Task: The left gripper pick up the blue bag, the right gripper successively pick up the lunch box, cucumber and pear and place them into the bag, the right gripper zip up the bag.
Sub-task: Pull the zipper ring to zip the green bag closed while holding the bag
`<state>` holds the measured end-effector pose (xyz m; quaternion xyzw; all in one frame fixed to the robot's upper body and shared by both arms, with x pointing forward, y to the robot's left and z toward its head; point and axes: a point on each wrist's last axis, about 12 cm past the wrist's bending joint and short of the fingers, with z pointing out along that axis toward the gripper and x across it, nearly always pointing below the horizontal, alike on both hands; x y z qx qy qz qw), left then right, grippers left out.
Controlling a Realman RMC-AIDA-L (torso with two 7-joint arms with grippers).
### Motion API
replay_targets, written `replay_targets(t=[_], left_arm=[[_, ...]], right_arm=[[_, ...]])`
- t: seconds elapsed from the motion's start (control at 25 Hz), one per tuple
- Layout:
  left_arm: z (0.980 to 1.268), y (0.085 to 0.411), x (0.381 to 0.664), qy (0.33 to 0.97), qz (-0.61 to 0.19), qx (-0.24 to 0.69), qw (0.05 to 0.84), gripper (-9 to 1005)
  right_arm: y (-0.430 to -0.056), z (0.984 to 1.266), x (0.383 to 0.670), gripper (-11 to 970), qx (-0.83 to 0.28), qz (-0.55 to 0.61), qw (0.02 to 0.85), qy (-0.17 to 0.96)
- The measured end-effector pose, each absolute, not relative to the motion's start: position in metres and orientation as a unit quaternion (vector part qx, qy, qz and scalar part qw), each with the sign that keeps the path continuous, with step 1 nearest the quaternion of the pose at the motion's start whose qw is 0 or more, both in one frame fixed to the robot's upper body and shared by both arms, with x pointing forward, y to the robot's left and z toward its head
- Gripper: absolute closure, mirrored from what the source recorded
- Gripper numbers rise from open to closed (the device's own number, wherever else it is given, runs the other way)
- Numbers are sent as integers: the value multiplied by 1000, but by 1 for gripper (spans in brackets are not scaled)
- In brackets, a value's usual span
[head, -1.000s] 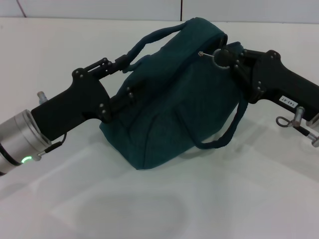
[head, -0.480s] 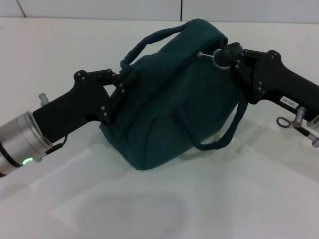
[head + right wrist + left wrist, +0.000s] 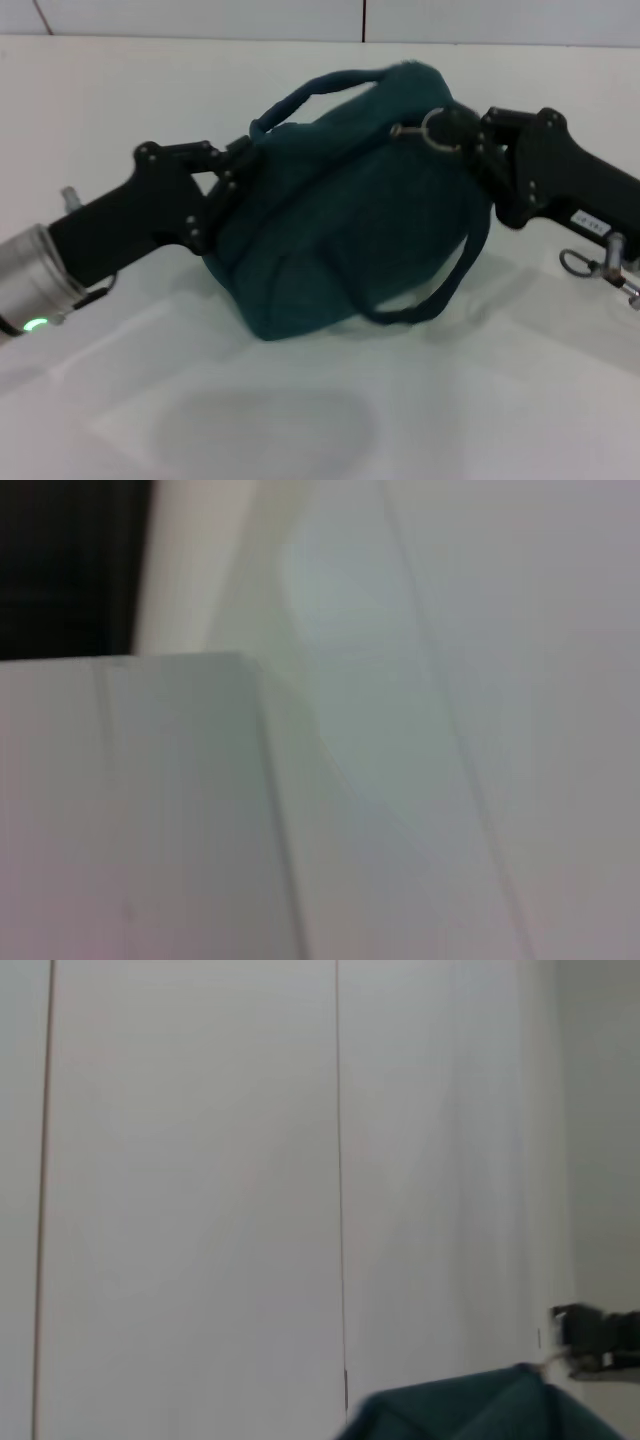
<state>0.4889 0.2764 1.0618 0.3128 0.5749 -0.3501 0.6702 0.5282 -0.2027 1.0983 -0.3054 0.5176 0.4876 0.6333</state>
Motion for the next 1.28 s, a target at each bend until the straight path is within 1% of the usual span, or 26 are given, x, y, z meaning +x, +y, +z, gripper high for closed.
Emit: replay_targets(t=[0.2, 0.36, 0.56, 0.8, 1.28], left_arm=[[1076, 301, 490, 559, -344, 339, 674, 931], [1084, 312, 494, 558, -339, 351, 671, 932], [1081, 311, 495, 567, -334, 359, 662, 935], [1078, 309, 498, 575, -328, 360, 657, 934], [1074, 306, 499, 586, -324, 367, 646, 941]], right_arm=[[-198, 1103, 519, 950, -328, 516, 624, 487], [-198, 1103, 519, 950, -330, 517, 622, 487], [-202, 1096, 521, 950, -318, 501, 623, 510], [-209, 1087, 516, 950, -305, 497, 615, 531], [-225, 1084, 509, 950, -274, 489, 632, 535]])
